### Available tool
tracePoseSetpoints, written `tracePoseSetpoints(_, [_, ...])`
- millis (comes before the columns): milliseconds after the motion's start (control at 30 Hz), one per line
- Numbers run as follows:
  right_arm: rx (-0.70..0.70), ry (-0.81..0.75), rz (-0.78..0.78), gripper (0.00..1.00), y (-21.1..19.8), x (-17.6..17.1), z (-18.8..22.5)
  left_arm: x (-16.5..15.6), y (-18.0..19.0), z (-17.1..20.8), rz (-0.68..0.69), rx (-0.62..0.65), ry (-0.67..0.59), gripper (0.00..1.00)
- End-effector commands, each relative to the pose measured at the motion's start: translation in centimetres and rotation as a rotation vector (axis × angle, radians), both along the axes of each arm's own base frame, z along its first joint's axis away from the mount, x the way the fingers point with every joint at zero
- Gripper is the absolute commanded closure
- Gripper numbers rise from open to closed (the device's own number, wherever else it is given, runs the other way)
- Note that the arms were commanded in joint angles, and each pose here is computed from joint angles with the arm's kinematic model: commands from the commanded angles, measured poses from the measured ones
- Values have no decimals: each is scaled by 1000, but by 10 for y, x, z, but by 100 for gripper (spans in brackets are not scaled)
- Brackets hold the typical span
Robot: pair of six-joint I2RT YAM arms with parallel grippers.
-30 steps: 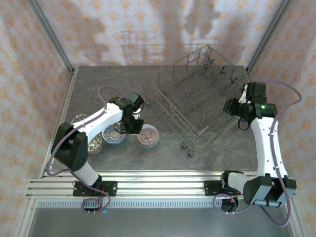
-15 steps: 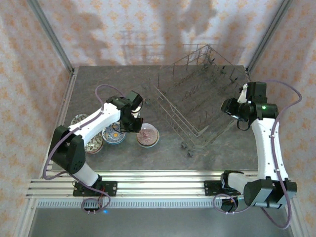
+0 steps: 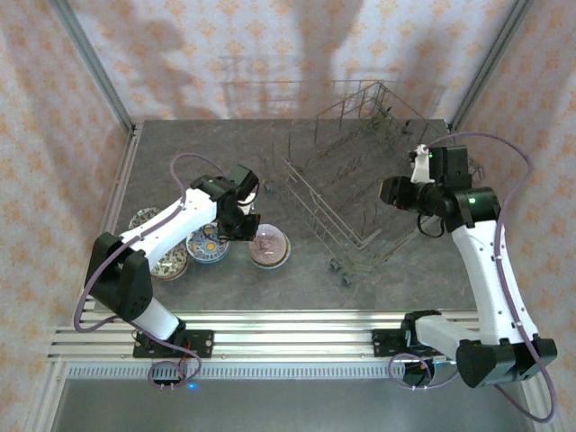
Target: Load the bowls into the dish rack
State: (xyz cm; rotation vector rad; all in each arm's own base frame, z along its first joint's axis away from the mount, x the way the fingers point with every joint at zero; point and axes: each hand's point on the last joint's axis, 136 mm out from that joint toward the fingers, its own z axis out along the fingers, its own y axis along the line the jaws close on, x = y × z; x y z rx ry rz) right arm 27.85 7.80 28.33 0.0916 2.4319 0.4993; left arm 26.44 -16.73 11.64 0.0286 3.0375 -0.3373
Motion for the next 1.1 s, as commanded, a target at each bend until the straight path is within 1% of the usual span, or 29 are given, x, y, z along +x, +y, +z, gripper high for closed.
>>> tracePoseSetpoints(0, [-19, -43, 23, 55, 5, 2, 10, 6, -1, 4, 15, -5, -4, 100])
tracePoseSetpoints(200, [-38, -14, 25, 55, 7, 3, -5, 10, -2, 5, 11, 29, -8, 100])
tracePoseSetpoints(333, [-24, -18, 33, 55, 10, 2, -6, 10, -2, 9, -3, 57, -18, 100])
tracePoseSetpoints(567, [-17, -20, 62, 55, 15, 0, -6, 8, -5, 19, 1, 29, -39, 100])
tracePoseSetpoints(767, [-10, -7, 81, 55, 21, 1, -12, 6, -10, 13, 10, 0, -7, 100])
tracePoseSetpoints(867, [-6, -4, 89, 55, 23, 2, -13, 6, -8, 9, 14, 18, 10, 100])
tracePoseSetpoints(967, [-2, -13, 110, 55, 27, -1, -10, 7, -5, 13, 21, 38, -6, 100])
tracePoseSetpoints(1067, [2, -41, 146, 55, 35, -7, -3, 7, -5, 19, 23, 30, -21, 100])
